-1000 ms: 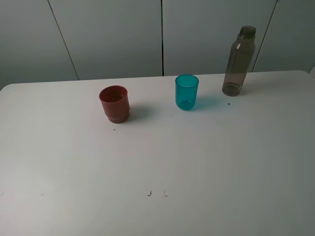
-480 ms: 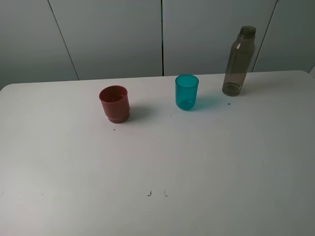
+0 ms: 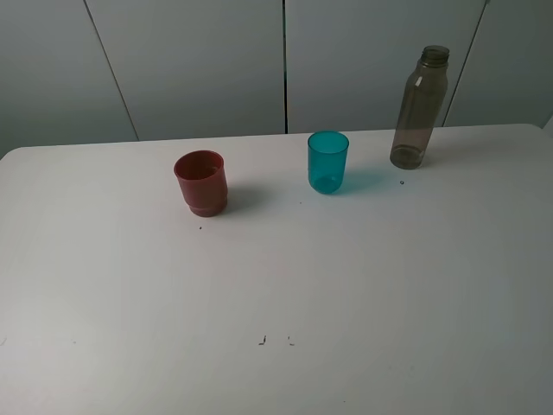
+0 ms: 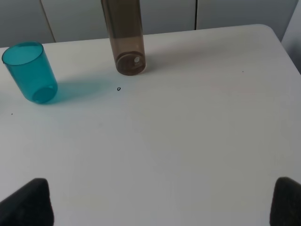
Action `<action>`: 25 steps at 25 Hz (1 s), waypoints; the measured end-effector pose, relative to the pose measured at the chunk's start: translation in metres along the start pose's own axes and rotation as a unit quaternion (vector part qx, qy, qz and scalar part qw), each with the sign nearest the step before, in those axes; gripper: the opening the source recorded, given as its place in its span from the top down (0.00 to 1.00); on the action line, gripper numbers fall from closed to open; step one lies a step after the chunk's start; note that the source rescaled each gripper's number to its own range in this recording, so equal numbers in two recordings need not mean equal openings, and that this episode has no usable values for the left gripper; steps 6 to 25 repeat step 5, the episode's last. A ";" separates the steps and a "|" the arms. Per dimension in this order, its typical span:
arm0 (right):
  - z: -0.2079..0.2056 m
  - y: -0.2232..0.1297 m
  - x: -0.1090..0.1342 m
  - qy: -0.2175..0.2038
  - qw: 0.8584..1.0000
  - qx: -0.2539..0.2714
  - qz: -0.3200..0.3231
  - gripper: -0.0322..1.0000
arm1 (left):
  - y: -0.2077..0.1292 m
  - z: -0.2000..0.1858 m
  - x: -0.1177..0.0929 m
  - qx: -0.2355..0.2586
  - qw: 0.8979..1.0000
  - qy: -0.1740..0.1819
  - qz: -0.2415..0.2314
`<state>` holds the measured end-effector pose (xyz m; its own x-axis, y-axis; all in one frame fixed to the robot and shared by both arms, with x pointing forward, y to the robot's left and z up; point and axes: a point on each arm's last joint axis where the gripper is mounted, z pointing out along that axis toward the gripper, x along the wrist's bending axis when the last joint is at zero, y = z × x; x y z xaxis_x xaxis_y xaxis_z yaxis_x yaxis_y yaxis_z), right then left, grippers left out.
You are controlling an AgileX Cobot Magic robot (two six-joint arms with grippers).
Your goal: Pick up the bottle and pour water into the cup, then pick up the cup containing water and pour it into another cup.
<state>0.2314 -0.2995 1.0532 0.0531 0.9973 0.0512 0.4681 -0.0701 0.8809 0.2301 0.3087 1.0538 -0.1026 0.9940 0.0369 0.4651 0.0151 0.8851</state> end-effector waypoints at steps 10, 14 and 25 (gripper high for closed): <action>0.000 0.000 0.000 0.000 1.000 0.000 0.000 0.00 | 0.000 0.000 0.000 0.000 1.000 0.000 0.000; 0.000 0.000 0.000 0.000 1.000 0.000 0.000 0.00 | 0.000 0.000 0.000 0.000 1.000 0.000 0.000; 0.000 0.000 0.000 0.000 1.000 0.000 0.000 0.00 | 0.000 0.000 0.000 0.000 1.000 0.000 0.000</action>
